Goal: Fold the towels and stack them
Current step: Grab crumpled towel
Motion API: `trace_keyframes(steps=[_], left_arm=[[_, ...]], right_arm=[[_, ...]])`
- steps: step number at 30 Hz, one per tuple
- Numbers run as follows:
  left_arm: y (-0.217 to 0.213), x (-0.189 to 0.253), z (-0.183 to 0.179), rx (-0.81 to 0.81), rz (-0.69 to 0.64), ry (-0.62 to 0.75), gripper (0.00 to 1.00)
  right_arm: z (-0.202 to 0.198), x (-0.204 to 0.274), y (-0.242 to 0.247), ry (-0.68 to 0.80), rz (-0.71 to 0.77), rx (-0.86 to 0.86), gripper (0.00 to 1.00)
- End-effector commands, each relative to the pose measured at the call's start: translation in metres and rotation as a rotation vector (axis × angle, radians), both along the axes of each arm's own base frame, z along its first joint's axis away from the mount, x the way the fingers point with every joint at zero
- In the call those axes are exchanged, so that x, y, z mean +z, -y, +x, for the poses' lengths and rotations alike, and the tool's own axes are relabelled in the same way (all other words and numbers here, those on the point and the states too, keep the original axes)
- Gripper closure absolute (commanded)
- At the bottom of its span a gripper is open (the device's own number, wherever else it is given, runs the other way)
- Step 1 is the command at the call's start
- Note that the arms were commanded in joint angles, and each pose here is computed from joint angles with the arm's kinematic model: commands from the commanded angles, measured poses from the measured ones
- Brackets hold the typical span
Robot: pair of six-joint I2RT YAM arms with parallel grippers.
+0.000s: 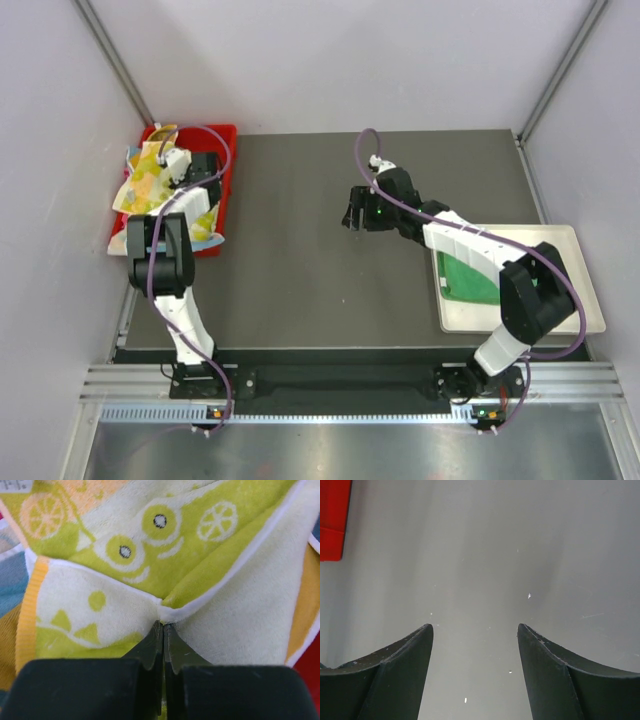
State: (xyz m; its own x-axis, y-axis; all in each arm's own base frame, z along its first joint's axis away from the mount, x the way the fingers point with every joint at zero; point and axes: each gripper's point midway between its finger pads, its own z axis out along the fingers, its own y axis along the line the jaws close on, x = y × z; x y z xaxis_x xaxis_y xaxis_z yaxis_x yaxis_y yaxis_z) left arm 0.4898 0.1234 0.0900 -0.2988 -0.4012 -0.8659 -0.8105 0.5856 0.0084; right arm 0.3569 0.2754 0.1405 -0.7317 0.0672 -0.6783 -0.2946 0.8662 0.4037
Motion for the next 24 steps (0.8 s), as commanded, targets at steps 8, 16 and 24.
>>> trace_keyframes(steps=[8, 16, 24], left_arm=[[0.039, 0.071, -0.024, -0.046, -0.086, 0.253, 1.00], [0.133, 0.111, -0.042, -0.224, -0.095, 0.321, 1.00], [0.307, 0.115, -0.082, -0.648, -0.161, 0.248, 1.00]], right_arm=[[0.009, 0.015, -0.010, 0.066, 0.013, -0.012, 0.32], [0.014, 0.025, -0.002, 0.093, -0.015, -0.046, 0.32], [0.030, 0.034, 0.049, 0.090, -0.056, -0.166, 0.32]])
